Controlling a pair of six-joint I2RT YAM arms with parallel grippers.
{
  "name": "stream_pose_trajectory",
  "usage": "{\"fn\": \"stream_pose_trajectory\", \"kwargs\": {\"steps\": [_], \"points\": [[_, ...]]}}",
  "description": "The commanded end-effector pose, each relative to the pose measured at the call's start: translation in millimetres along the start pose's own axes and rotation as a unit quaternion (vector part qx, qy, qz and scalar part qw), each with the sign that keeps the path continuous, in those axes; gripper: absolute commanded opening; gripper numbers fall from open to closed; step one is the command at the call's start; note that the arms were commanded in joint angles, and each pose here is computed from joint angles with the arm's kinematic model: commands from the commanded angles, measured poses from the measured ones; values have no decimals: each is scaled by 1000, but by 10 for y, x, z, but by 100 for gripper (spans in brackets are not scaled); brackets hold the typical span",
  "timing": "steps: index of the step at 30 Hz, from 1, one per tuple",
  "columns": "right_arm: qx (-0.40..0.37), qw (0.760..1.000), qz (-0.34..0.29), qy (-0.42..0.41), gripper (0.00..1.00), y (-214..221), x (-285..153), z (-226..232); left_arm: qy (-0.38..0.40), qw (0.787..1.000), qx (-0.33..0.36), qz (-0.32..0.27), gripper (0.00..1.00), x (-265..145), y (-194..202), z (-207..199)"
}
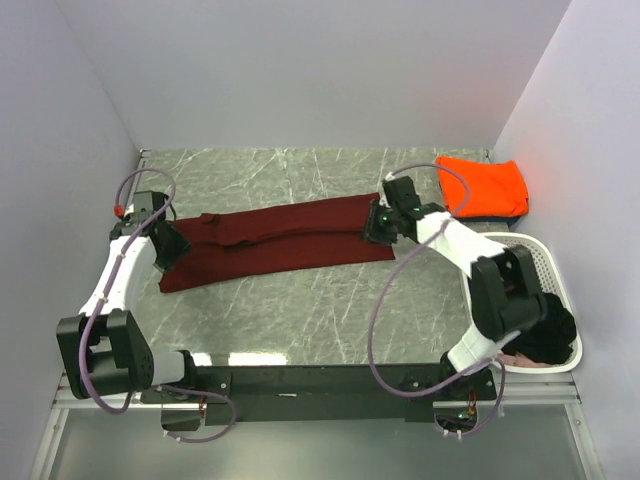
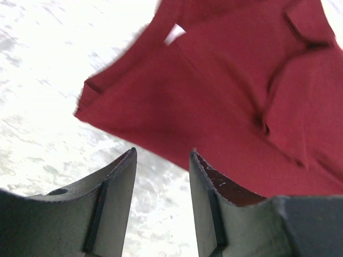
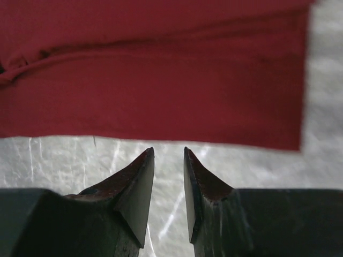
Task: Fold and stack the t-shirts
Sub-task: Fold the tshirt
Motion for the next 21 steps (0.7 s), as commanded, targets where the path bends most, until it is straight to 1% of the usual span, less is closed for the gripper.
{"fn": "stream_pose_trajectory", "kwargs": {"steps": [1, 7, 9, 13, 18, 21], "points": [[-4, 1000, 0, -23, 35, -125, 236, 220, 13, 1000, 26, -6, 50, -144, 50, -67], [-5, 1000, 17, -1, 35, -253, 623, 243, 38, 998, 46, -5, 50, -166, 174, -161], [-6, 1000, 14, 11, 35, -315, 714, 232, 40, 998, 54, -2, 50, -148, 213, -183], [10, 1000, 7, 26, 35, -566, 915, 205, 43, 997, 66, 2, 50, -108, 245, -208], [34, 999, -19, 26, 36, -909, 954, 202, 50, 996, 72, 8, 50, -75, 294, -244], [37, 999, -19, 26, 36, -989, 908, 195, 58, 995, 76, 12, 51, -49, 327, -280]]}}
Point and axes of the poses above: each gripper's point midway between its finger pads, its own x axis out along the fingers, its own z axis along the line the jaws close on, y = z × x, the point moved 6 cm from there along -x, back along the fingers, and after that the axes turned 13 degrees about x, right-handed, at the moved point
